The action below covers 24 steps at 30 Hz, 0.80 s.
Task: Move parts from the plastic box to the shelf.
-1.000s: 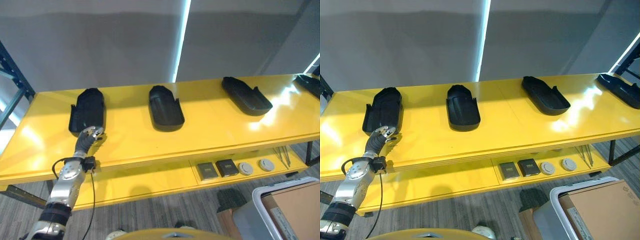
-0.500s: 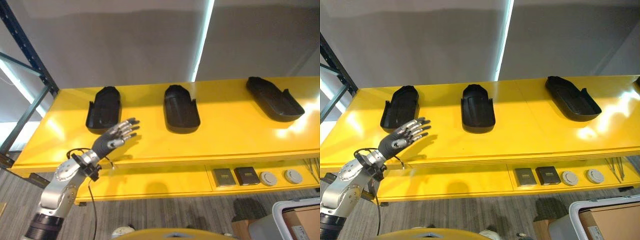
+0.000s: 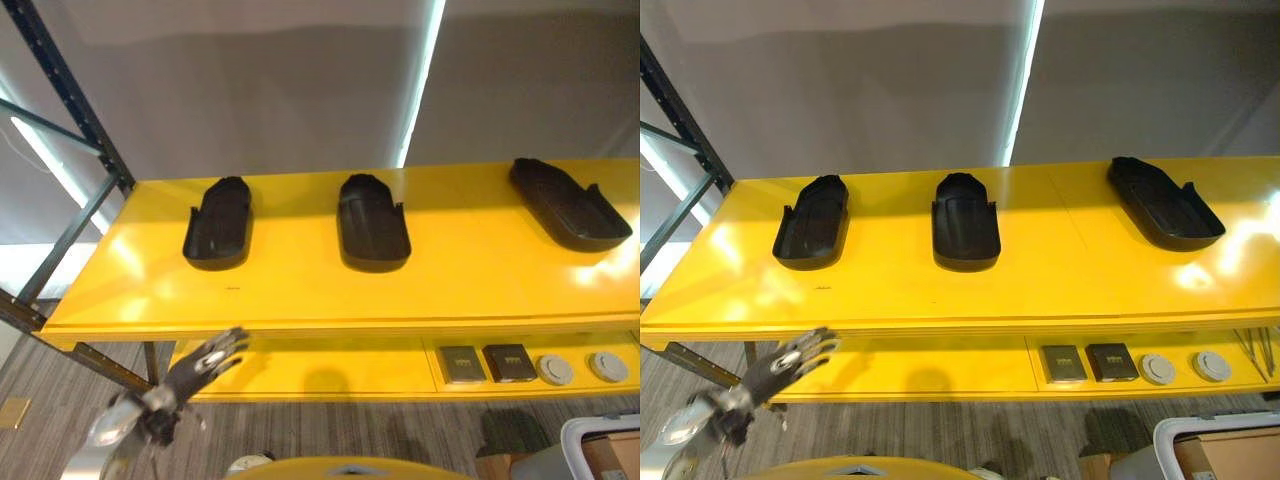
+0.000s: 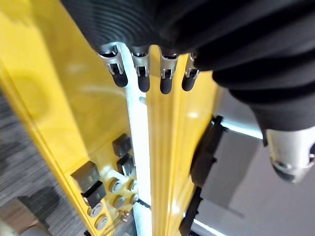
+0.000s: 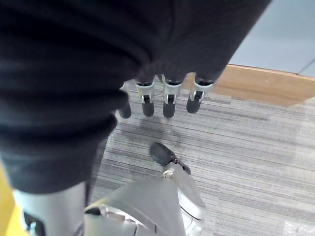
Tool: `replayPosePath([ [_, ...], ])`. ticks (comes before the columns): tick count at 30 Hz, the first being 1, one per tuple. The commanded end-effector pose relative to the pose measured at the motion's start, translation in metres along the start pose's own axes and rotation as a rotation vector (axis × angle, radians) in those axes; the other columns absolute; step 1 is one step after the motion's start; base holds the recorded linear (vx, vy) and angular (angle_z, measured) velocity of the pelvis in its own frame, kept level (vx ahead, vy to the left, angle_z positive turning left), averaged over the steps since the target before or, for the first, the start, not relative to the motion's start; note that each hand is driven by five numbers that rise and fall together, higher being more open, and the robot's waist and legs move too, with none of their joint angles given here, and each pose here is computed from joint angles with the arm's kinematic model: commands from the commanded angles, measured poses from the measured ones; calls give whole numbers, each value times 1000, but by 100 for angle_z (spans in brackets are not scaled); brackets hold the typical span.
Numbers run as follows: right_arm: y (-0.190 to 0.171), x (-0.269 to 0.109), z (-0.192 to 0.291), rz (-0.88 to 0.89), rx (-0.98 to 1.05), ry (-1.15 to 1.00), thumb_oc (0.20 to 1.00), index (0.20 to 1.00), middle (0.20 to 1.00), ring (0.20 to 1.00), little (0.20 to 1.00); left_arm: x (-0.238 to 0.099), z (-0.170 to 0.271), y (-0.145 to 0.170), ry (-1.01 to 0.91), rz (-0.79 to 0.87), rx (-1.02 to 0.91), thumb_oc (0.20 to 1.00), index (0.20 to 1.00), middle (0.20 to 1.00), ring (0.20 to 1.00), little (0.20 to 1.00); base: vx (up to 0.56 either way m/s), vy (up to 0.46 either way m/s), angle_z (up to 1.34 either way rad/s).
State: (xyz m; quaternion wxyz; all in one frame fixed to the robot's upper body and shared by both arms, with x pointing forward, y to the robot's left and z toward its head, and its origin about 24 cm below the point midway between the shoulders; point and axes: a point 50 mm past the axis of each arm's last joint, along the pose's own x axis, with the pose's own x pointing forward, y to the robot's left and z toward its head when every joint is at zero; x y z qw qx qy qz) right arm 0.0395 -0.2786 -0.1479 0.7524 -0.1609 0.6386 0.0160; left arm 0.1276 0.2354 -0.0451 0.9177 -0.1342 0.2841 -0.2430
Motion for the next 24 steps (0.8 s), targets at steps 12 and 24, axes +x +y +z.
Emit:
replayPosePath([
  [12,-4,6,31,5,8,-52,1000,1000,1000,1000,1000,-30,-122,11,335,341,-347,1000,1000,1000,1000,1000,-13,4,4],
  [24,20,12,18,-33,19,33,1000,1000,1000,1000,1000,-10,-139,18,510,602,-94,1000,1000,1000,1000,1000,6,-8,6],
])
